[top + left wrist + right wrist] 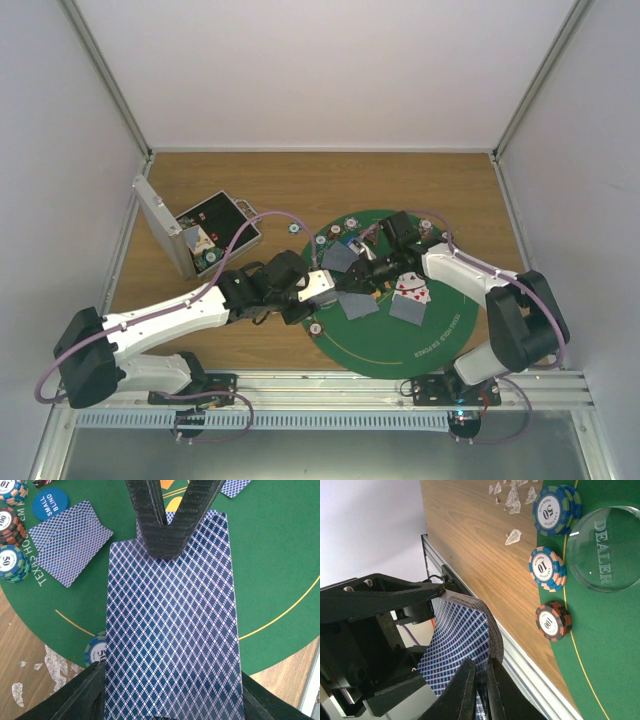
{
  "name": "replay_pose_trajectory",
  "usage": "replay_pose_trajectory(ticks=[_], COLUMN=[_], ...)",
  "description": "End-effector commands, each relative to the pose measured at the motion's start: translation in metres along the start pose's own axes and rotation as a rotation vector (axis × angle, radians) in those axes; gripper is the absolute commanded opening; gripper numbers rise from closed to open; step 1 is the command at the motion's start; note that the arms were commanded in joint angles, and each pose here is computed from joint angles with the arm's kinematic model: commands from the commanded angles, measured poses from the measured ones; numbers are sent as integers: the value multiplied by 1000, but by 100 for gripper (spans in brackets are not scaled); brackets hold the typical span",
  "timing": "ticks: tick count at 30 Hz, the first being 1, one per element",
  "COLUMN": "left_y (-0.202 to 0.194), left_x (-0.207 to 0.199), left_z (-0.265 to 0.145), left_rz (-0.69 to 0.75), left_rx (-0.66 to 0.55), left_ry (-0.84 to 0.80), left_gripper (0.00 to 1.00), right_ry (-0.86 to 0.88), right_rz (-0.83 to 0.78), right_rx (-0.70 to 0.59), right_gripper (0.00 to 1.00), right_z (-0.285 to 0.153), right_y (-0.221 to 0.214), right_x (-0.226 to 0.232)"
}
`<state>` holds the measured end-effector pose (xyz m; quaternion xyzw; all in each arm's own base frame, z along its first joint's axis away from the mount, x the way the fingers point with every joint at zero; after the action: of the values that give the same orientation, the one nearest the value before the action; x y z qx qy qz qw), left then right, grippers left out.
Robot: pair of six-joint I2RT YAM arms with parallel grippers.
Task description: Distribute texas hold em gaming equipment
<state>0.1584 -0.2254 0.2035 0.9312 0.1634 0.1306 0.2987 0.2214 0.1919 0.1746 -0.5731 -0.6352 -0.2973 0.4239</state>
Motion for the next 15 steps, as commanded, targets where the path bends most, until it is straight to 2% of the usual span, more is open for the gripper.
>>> replay_pose_trajectory(ticks=[1,3,9,15], left_y=[8,8,8,9], left_x=[1,1,1,2], left_z=[-5,-5,-5,-6], left_rz=[8,7,8,8], left_rx=[-69,-68,-67,-69], left_ry=[22,23,24,26], left_gripper=[56,56,56,56], right_ry=[35,14,-44,-92], right_rz=[-17,-15,-8,26], right_rx=[10,-5,-81,-234], right_gripper=[5,1,1,1], right_z=[0,-1,-15,-57], right_y=[-3,-2,-3,-6], right_x=[7,7,7,-3])
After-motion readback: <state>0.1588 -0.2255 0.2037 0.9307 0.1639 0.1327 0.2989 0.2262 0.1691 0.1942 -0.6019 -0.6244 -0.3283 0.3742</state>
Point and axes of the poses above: each gripper's point midway between its finger pads, its own z axis out along the fingers, its own x axis along the line the jaws close on, y = z × x, the point moved 9 cm from there along -z, back along the fingers, and after that the axes turned 4 degrees about z, right-handed, at the moved point
